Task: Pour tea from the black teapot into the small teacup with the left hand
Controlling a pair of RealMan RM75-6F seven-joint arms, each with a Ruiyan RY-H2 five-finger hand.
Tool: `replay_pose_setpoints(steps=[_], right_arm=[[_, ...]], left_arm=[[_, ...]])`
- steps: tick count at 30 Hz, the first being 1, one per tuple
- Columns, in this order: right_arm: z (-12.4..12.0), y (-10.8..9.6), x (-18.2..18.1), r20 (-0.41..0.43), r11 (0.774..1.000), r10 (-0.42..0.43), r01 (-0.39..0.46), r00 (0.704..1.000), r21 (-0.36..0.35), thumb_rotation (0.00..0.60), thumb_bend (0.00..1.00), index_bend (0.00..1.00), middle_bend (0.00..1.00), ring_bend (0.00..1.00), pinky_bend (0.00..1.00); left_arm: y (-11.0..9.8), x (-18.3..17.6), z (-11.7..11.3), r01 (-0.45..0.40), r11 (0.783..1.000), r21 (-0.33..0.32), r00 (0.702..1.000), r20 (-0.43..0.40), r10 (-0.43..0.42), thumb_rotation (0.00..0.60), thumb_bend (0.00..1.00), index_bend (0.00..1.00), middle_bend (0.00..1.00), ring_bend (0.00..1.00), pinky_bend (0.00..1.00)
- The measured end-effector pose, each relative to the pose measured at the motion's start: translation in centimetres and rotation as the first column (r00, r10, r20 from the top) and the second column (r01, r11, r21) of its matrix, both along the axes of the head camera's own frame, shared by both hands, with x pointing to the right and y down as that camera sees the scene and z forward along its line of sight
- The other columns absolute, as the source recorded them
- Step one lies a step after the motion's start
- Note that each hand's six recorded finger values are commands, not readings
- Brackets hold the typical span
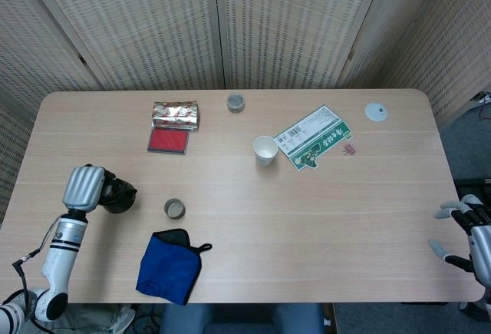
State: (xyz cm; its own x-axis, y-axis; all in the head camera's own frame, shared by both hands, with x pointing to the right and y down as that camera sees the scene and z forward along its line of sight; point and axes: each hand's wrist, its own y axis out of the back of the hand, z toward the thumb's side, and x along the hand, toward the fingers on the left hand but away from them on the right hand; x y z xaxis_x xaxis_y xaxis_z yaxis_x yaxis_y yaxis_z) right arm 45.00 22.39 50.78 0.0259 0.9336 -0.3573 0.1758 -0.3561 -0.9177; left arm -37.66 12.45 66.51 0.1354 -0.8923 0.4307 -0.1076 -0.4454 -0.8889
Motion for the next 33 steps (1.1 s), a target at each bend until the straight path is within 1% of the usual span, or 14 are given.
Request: replay_pose_setpoints(steps=[3, 7, 11, 18, 21, 24, 28, 30, 33], right_arm=[[0.0, 0.1, 0.1, 0.001, 1.000, 0.002, -0.002, 1.000, 0.000, 0.600, 0.14, 0.42, 0.33, 0.27, 0.27], [0.0, 0.2, 0.1, 0.002, 1.000, 0.003, -0.003, 1.000, 0.000, 0.600, 0.14, 0.42, 0.33, 0.27, 0.27], [0.0, 0.3, 0.2, 0.004, 1.000, 0.005, -0.005, 1.000, 0.000, 0.600, 0.14, 0.42, 0.33, 0.27, 0.27], [-0.1, 0.5, 0.4, 0.004, 1.000, 0.009, -0.009, 1.000, 0.003, 0.600, 0.14, 0.42, 0.33, 0.27, 0.27], [-0.1, 0.6, 0.5, 0.005, 1.000, 0.012, -0.012, 1.000, 0.003, 0.600, 0.14, 0.42, 0.33, 0.27, 0.27], [-0.1, 0.7, 0.6, 0.006, 1.000, 0.014, -0.014, 1.000, 0.003, 0.600, 0.14, 0.42, 0.33, 0.27, 0.27], [-0.2, 0.8, 0.7, 0.006, 1.000, 0.016, -0.016, 1.000, 0.004, 0.600, 0.14, 0.42, 0.33, 0.27, 0.27], [-0.2, 0.8, 0.8, 0.006, 1.000, 0.017, -0.017, 1.000, 0.005, 0.600, 0.14, 0.42, 0.33, 0.27, 0.27], [-0.2, 0.8, 0.8, 0.008, 1.000, 0.016, -0.016, 1.000, 0.006, 0.600, 0.14, 0.42, 0.33, 0.27, 0.27]], left_arm=[[0.1, 0.4, -0.2, -0.013, 1.000, 0.001, 1.000, -0.005, 0.013, 0.482, 0.36, 1.00, 1.00, 0.96, 0.54], [0.3, 0.8, -0.3, -0.041, 0.999, 0.001, 0.999, -0.001, 0.041, 0.452, 0.37, 1.00, 1.00, 0.96, 0.54], [0.7, 1.4, -0.4, -0.073, 0.997, 0.001, 0.997, 0.003, 0.073, 0.502, 0.38, 1.00, 1.00, 0.96, 0.54], [1.1, 2.5, -0.8, -0.113, 0.994, -0.002, 0.994, -0.008, 0.113, 0.504, 0.40, 1.00, 1.00, 0.96, 0.54], [1.3, 3.0, -0.9, -0.131, 0.991, -0.004, 0.991, -0.009, 0.130, 0.490, 0.40, 1.00, 1.00, 0.96, 0.54], [1.5, 3.4, -1.0, -0.146, 0.989, -0.004, 0.989, -0.009, 0.146, 0.438, 0.41, 1.00, 1.00, 0.96, 0.54], [1.5, 3.8, -1.1, -0.156, 0.988, -0.006, 0.988, -0.007, 0.156, 0.436, 0.41, 1.00, 1.00, 0.96, 0.54], [1.5, 4.0, -1.1, -0.163, 0.987, -0.006, 0.987, -0.002, 0.163, 0.440, 0.41, 1.00, 1.00, 0.96, 0.54], [1.5, 4.4, -1.0, -0.181, 0.984, -0.001, 0.983, 0.013, 0.181, 0.465, 0.41, 1.00, 1.00, 0.96, 0.54]])
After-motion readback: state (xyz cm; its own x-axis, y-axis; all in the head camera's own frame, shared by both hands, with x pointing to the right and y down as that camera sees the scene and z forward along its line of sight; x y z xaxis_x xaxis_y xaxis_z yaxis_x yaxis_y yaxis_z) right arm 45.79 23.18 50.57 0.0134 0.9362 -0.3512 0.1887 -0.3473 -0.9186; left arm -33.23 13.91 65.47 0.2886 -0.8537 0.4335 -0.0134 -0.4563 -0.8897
